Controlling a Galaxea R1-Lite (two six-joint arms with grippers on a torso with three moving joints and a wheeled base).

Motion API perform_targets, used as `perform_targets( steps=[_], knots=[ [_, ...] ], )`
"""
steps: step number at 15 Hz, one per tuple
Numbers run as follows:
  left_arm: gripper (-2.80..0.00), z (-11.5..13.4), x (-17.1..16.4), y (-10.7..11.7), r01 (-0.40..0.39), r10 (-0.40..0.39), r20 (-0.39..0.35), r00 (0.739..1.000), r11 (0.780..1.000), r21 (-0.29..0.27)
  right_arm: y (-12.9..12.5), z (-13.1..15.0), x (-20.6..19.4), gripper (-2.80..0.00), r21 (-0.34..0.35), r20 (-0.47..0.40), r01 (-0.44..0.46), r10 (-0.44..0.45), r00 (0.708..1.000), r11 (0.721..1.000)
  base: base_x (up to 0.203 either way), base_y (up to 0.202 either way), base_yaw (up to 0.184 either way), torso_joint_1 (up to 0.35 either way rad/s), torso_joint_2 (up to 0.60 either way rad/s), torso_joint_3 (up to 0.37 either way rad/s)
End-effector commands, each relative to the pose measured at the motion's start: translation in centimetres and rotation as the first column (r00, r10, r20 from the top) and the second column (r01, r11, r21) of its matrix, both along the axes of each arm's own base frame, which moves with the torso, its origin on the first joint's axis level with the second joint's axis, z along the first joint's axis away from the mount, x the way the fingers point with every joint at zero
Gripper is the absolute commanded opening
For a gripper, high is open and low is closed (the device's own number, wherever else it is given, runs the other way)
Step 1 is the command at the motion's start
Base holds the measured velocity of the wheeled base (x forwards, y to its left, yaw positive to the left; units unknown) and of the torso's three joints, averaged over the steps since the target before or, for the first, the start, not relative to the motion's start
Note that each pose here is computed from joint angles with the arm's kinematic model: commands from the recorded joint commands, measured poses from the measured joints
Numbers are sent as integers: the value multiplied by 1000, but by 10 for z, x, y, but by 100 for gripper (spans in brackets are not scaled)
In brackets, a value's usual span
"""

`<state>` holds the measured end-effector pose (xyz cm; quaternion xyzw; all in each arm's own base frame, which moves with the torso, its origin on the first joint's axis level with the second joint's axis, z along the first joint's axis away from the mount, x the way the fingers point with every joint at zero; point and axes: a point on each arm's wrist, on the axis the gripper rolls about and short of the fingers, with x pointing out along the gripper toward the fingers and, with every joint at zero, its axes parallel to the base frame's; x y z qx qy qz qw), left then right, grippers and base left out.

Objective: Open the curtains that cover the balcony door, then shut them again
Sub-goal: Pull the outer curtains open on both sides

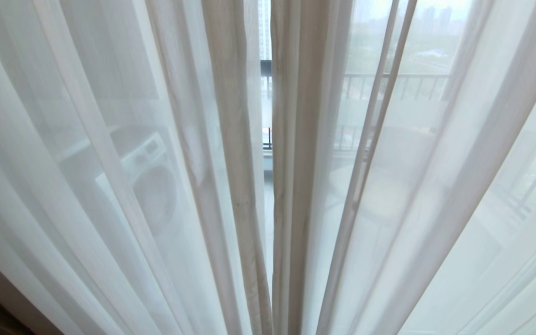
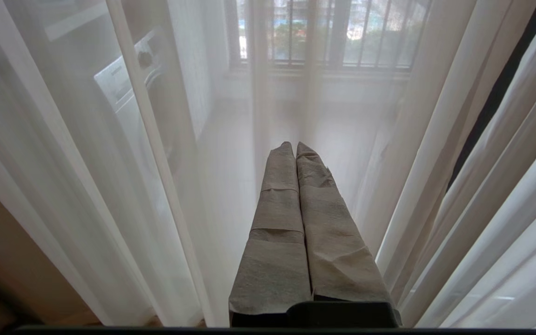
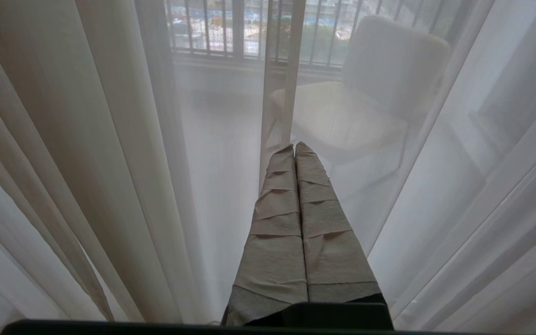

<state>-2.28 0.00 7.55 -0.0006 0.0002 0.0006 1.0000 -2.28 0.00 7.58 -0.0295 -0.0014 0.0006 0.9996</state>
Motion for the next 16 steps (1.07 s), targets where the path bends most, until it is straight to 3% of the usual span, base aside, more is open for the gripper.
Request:
perform_targets(
  steps=[1,16],
  knots=[
    [-280,0,0,0,1,-1,0,1000,1000,0,0,0,0,-280,-1,0,0,0,1000,1000,0,0,0,0,0,0],
    [-280,0,0,0,0,0,0,1000,1000,2,0,0,0,-280,-1,0,0,0,1000,1000,0,0,0,0,0,0]
  ],
)
